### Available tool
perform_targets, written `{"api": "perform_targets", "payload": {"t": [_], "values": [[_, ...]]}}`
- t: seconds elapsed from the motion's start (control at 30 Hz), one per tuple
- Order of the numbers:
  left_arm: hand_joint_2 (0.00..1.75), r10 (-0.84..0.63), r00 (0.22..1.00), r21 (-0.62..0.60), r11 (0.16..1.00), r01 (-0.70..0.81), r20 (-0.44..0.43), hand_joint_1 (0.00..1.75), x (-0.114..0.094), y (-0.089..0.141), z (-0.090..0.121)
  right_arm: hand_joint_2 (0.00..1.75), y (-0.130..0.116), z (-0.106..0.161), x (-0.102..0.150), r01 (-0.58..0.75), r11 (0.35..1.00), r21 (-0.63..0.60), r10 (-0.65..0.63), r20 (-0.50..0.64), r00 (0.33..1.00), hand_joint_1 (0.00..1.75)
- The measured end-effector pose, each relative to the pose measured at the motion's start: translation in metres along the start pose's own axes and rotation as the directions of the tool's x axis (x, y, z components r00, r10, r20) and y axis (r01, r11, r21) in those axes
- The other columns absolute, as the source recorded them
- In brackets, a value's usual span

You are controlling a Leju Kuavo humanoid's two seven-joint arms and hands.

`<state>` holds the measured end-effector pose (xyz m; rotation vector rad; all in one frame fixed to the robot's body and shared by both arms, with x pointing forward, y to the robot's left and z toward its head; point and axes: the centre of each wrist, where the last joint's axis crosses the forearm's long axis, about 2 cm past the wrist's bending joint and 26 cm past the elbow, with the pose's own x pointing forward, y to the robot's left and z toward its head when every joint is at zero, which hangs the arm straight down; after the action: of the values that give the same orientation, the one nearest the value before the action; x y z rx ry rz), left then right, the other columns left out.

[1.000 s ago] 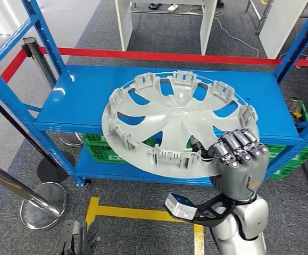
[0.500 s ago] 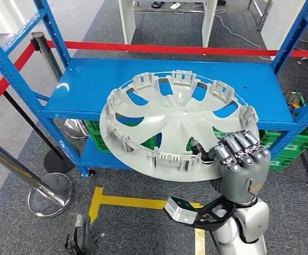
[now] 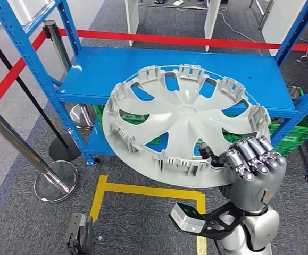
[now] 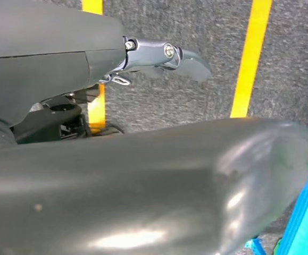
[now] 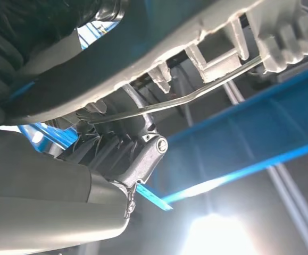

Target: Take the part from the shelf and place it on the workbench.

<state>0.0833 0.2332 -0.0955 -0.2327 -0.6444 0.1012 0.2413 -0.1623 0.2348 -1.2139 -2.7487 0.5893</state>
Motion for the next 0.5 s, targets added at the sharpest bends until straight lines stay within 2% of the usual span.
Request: {"api": "perform_targets", "payload": {"t": [0.5], "values": [[0.00,-0.013,0.999,0.007,1.000,0.013,-0.037,0.00,-0.0029,0.0068,0.0010,1.75,-0.0068,0.0066,0.0028,-0.021,1.000,0.018,0.021,-0.006,1.000,1.75]]}}
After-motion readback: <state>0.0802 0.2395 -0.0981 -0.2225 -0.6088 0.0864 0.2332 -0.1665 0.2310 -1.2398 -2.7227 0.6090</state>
